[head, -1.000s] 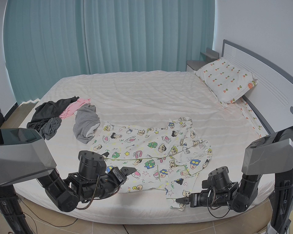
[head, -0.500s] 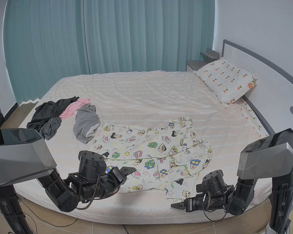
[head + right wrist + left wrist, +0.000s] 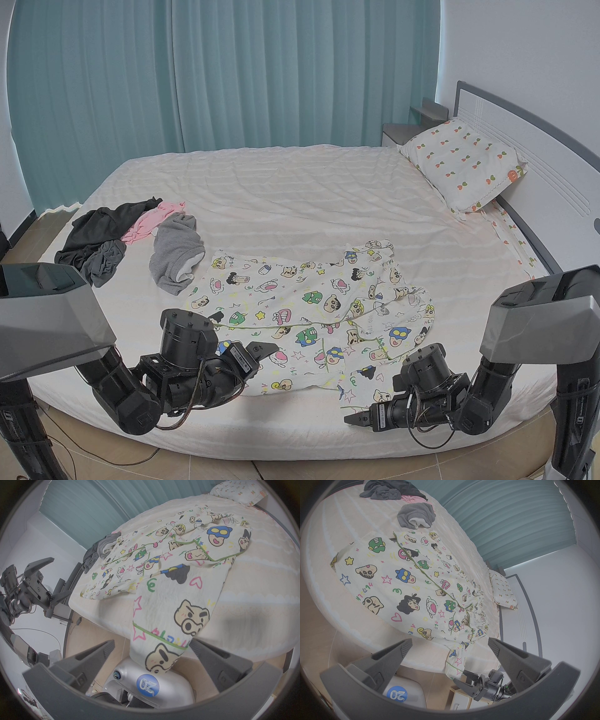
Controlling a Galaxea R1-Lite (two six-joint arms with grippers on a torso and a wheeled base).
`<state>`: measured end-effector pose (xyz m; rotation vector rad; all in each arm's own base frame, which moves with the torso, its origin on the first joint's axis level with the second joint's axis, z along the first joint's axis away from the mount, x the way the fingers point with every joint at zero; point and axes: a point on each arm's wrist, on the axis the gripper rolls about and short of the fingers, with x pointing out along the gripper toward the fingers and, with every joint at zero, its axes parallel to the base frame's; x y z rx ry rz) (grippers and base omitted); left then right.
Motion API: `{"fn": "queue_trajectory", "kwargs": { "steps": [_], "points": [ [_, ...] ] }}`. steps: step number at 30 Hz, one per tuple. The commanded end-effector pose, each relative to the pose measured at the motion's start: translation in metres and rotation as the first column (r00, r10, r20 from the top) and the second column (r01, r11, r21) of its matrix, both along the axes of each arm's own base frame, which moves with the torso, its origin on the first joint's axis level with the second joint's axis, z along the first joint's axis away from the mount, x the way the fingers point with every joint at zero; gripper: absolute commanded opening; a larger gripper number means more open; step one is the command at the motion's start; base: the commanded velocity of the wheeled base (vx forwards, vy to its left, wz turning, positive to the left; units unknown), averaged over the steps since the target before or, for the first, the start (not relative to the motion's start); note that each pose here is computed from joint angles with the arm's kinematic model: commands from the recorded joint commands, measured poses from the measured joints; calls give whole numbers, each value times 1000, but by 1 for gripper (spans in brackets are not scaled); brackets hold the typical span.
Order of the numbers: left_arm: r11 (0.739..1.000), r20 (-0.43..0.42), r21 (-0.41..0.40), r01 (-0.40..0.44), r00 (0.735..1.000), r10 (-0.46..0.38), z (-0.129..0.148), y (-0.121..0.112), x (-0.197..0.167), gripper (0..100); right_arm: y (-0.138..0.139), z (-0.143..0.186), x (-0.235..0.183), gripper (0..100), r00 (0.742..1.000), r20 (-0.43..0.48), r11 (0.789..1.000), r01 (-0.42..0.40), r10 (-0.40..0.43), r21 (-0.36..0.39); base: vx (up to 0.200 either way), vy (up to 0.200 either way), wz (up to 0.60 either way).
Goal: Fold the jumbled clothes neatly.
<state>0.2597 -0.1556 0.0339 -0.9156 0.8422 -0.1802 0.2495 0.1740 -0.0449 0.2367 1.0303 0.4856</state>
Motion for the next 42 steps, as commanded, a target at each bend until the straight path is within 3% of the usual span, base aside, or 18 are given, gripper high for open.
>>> {"fn": "queue_trajectory", "kwargs": {
  "steps": [1,13,18,25,27,34,42],
  "points": [
    [1000,-2,1,0,1000,0,-1,0,0,100,0,1,0,0,1000,4,1000,1,-1,3,0,0,0],
    [999,30,26,-32,999,31,3,2,0,100,-12,9,-17,0,1000,-14,999,14,-15,-30,0,0,0],
    [990,59,139,7,998,-15,5,10,-11,100,-21,25,-30,0,1000,-3,1000,12,-12,-19,0,0,0],
    [965,-83,257,48,996,-27,-11,27,-23,100,-25,28,-36,0,1000,-3,1000,5,-5,-25,0,0,0],
    [950,-167,309,49,986,3,-16,40,-26,100,-27,26,-41,0,1000,-17,999,-2,1,-36,0,0,0],
    [941,-157,336,-50,982,108,-17,77,-9,100,-28,25,-42,0,1000,-28,999,-5,4,-32,0,0,0],
    [915,-173,402,-41,977,120,-30,106,-1,100,-25,20,-41,0,999,-34,999,-5,3,-34,0,0,0]
  ]
}}
